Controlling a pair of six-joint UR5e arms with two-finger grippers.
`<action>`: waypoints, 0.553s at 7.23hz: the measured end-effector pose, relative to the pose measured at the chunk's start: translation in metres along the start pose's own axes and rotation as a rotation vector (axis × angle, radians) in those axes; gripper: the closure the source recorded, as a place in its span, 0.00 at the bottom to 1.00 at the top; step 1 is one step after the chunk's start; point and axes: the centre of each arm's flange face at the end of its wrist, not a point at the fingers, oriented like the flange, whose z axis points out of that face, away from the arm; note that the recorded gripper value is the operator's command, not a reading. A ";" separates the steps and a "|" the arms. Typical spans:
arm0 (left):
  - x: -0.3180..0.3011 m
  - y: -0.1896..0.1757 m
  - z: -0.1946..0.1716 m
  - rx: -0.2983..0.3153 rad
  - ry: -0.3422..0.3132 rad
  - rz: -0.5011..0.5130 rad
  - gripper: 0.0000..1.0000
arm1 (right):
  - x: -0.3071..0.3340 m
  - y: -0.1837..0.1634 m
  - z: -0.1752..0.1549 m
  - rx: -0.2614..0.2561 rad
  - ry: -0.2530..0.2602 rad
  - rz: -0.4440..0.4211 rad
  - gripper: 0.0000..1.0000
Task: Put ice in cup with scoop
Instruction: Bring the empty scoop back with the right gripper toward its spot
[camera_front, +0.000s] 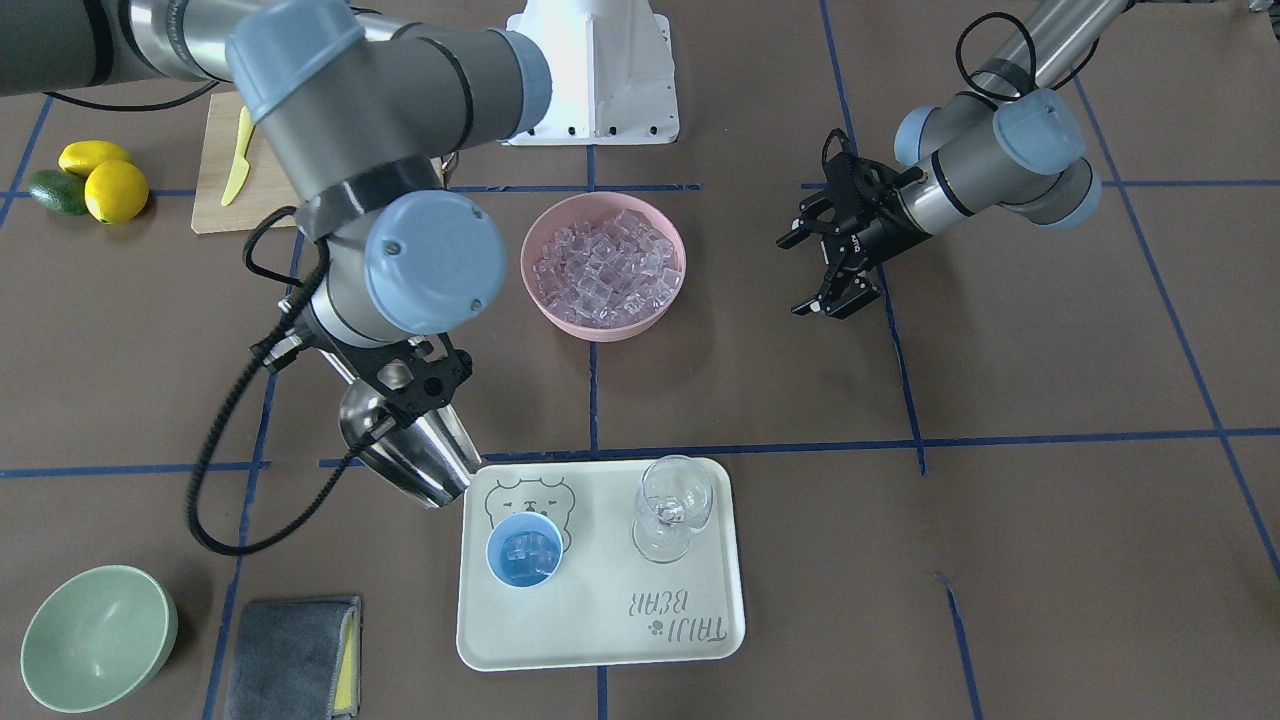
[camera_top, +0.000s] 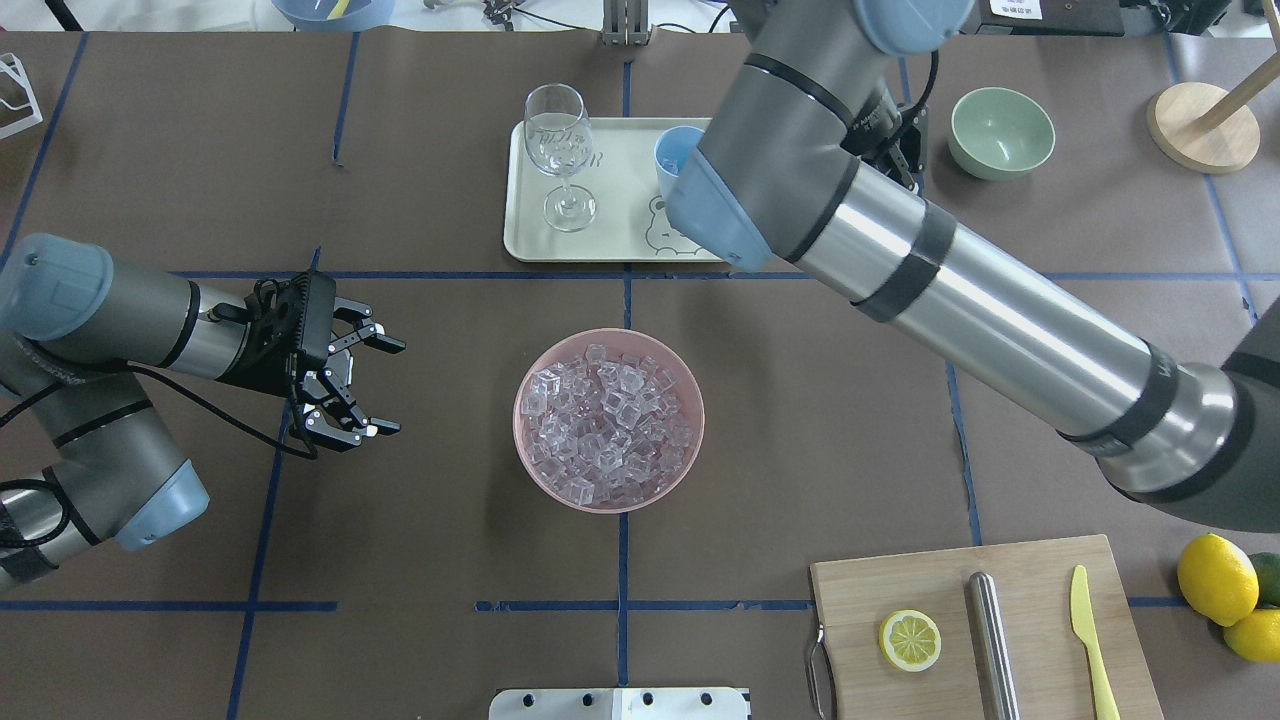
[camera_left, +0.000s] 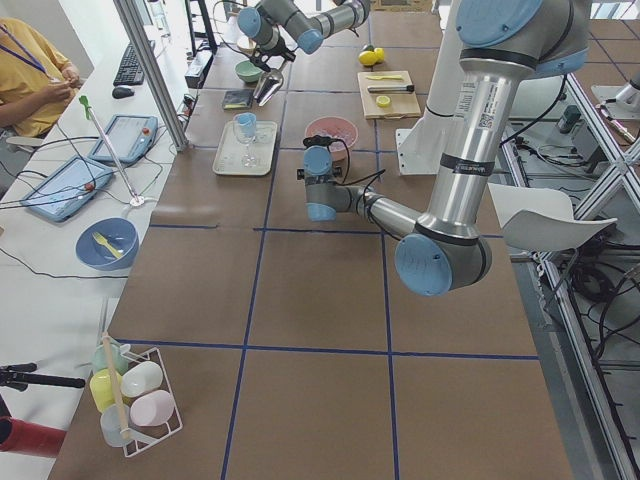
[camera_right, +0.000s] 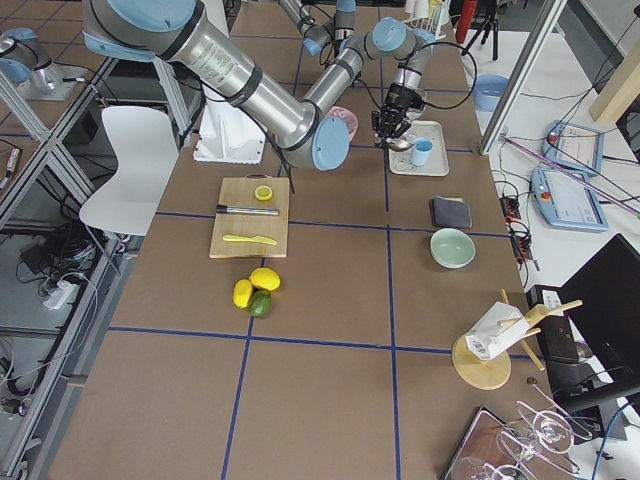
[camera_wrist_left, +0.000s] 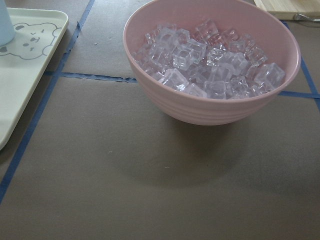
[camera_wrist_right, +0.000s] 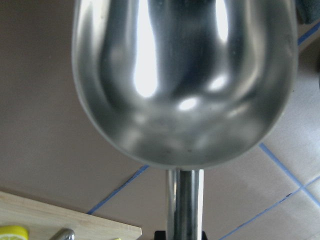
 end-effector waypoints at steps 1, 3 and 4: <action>0.001 -0.001 0.001 0.002 0.005 0.002 0.00 | 0.003 0.033 0.029 0.085 -0.048 0.116 1.00; 0.002 -0.004 0.003 0.005 0.011 0.005 0.00 | 0.010 0.096 0.077 0.190 -0.143 0.356 1.00; 0.002 -0.006 0.003 0.008 0.012 0.008 0.00 | 0.011 0.121 0.102 0.216 -0.197 0.485 1.00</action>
